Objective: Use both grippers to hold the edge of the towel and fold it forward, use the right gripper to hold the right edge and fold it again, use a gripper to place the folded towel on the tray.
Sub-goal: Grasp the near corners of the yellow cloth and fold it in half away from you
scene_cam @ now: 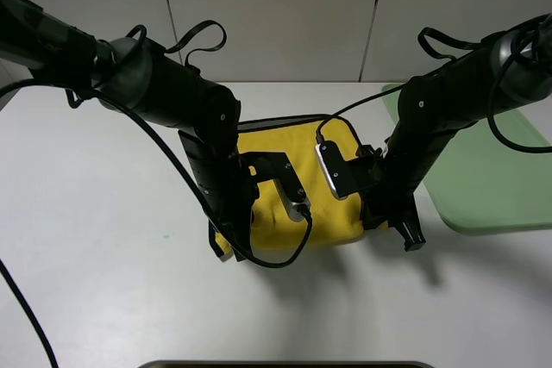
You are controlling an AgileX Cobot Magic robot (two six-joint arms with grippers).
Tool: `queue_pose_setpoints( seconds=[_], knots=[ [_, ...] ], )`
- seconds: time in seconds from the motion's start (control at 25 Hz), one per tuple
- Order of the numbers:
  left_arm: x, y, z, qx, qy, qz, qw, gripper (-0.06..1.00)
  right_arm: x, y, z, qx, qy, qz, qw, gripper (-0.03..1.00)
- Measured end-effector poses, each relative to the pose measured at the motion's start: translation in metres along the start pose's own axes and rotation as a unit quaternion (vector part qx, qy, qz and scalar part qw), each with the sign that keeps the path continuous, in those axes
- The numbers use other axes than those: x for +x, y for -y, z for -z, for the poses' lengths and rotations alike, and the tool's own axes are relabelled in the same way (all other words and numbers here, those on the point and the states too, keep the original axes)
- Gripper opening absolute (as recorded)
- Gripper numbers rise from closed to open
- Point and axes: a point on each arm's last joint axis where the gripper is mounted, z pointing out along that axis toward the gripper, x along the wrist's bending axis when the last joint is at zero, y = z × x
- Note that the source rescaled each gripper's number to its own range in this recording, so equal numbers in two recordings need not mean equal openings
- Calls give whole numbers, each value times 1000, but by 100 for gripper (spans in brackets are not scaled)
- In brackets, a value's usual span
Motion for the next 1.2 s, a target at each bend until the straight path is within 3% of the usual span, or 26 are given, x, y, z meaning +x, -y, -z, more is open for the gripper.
queue_pose_setpoints(
  seconds=[0.68,1.2],
  knots=[
    [0,0,3,-4,-2,0,1000,0,-1,-1,4,-4,8,-4,1000,0],
    [-8,6,35,8,11,-5,1000,0,4,-5,54,-19,32,-34,999,0]
  ],
)
